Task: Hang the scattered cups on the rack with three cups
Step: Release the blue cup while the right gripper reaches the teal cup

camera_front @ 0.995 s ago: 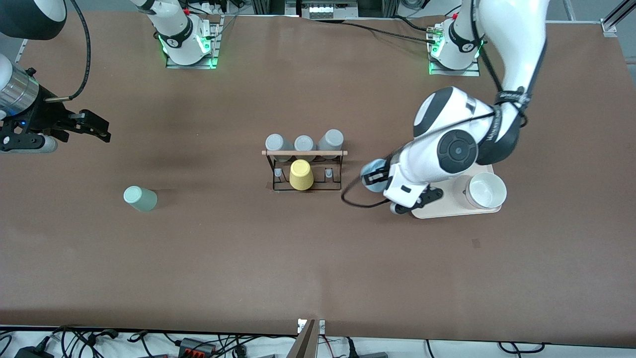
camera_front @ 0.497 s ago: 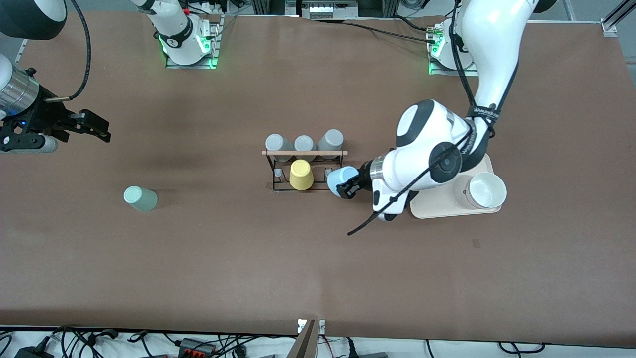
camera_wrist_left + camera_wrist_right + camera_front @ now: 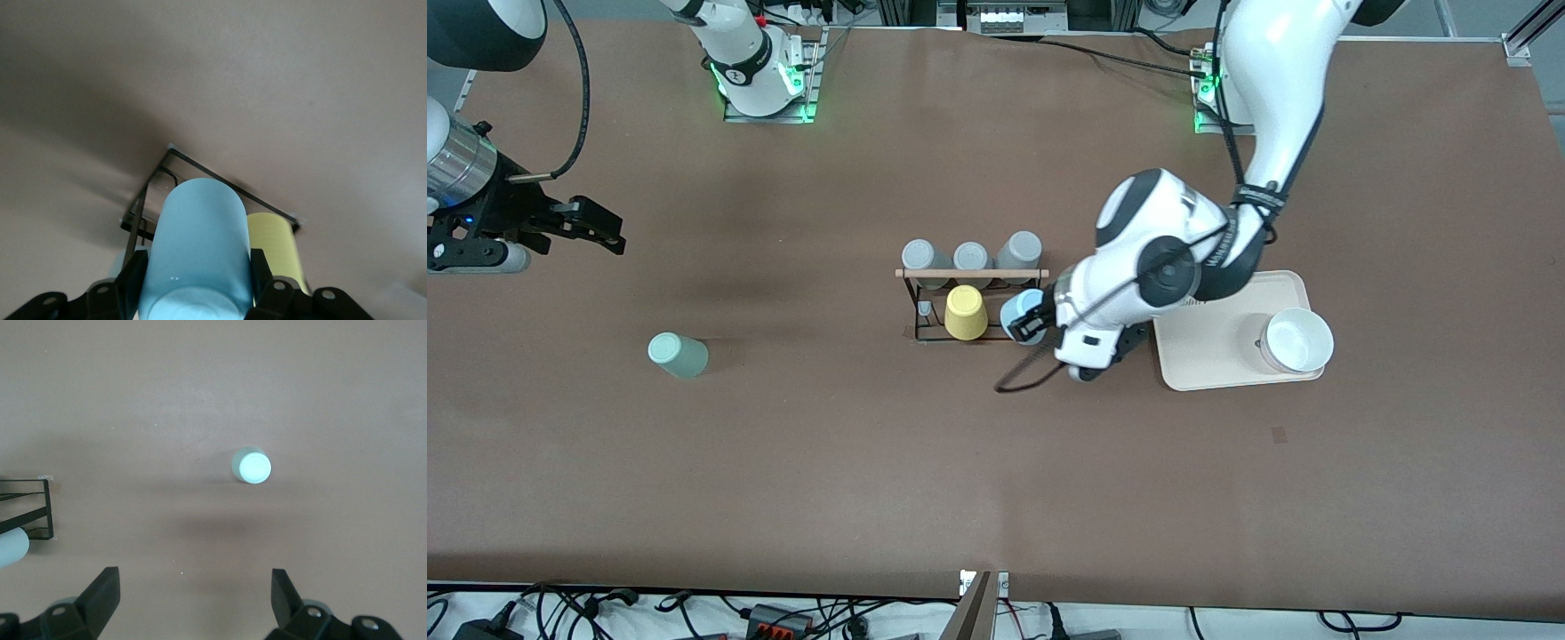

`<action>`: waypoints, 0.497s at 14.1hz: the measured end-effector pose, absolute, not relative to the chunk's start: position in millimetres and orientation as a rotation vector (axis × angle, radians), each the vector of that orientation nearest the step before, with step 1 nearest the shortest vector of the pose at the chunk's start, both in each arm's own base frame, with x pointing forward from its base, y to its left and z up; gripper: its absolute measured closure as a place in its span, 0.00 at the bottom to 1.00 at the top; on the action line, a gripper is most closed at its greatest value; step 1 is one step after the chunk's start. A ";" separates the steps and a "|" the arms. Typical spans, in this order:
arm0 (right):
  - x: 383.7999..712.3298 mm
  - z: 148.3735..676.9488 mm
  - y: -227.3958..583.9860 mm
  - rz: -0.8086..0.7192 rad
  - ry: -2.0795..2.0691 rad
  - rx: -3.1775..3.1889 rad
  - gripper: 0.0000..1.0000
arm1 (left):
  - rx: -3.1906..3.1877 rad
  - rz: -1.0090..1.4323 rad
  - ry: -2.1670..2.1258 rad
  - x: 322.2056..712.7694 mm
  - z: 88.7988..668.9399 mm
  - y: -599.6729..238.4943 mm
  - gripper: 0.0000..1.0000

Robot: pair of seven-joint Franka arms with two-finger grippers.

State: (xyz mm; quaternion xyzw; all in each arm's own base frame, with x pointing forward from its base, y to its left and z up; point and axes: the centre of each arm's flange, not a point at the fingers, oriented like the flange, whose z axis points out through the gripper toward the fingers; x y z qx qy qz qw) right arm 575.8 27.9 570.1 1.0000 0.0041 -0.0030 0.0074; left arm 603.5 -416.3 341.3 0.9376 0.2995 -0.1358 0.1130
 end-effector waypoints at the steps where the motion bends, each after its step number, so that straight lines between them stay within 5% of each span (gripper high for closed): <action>1: 578.8 564.5 27.1 -0.018 0.011 3.126 0.00 | 2.773 -0.399 0.862 598.5 333.9 -423.5 0.33; 7: 622.5 469.5 14.8 -0.118 -0.013 3.121 0.00 | 2.815 -0.421 0.847 590.2 310.3 -431.4 0.30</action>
